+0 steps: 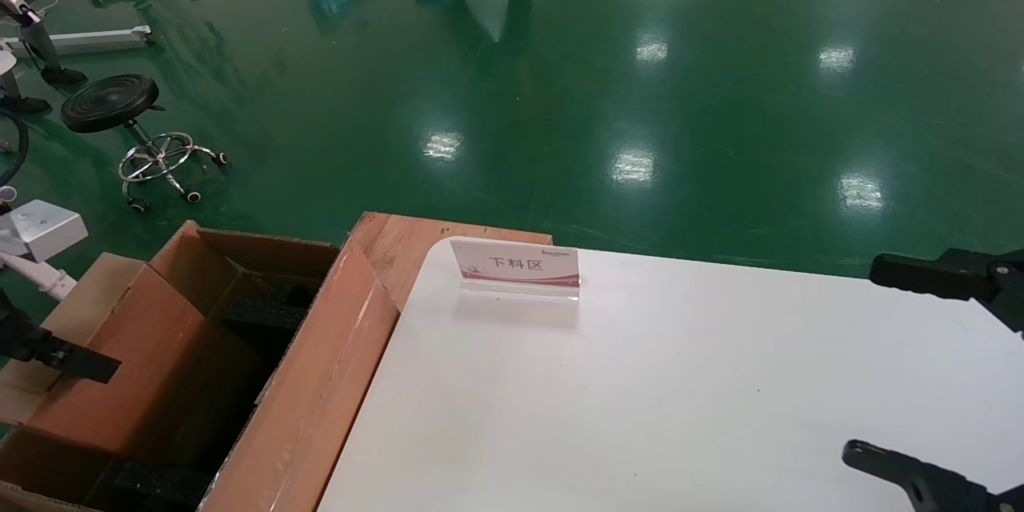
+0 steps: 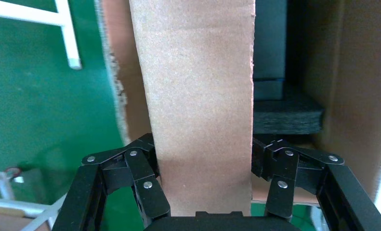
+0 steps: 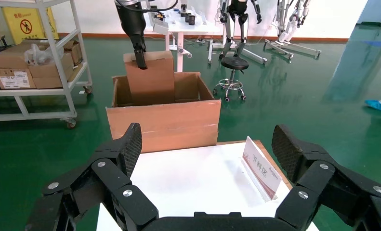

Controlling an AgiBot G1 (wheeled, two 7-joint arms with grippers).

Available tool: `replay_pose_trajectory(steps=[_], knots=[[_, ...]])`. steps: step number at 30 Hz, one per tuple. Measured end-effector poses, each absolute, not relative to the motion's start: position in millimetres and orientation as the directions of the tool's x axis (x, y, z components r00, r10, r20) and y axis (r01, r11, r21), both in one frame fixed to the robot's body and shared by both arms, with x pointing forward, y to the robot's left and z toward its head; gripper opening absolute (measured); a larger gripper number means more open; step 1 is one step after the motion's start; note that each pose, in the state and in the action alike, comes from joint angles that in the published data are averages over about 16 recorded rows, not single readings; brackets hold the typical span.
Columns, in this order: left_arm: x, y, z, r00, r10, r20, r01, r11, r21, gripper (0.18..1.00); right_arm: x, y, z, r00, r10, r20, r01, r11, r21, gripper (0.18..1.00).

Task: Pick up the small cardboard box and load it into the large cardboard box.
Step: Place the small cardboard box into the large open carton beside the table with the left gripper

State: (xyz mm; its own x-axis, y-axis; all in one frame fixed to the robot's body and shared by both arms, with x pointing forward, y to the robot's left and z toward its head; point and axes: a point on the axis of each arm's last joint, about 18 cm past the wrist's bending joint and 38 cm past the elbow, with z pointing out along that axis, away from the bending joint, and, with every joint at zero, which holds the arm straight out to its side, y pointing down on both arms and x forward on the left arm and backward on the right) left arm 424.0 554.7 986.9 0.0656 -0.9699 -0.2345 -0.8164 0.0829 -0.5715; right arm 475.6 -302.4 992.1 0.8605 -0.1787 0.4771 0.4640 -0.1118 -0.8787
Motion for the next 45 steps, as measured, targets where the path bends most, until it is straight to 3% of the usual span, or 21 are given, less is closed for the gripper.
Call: replay_pose_trajectory(steps=[21,45], knots=[[437.0,590.1,970.3,0.145,-0.926,-0.349,-0.777,0.112,-0.620,0.253,475.6,-302.4,992.1,0.860,-0.179,0.477,0.464,-0.112,-0.879,1.001],[443.2,596.4,944.0,0.176,-0.929,-0.327,-0.778,0.072,-0.624,0.253,475.6,-302.4,992.1,0.860,-0.179,0.477,0.464,-0.112,-0.879,1.001]])
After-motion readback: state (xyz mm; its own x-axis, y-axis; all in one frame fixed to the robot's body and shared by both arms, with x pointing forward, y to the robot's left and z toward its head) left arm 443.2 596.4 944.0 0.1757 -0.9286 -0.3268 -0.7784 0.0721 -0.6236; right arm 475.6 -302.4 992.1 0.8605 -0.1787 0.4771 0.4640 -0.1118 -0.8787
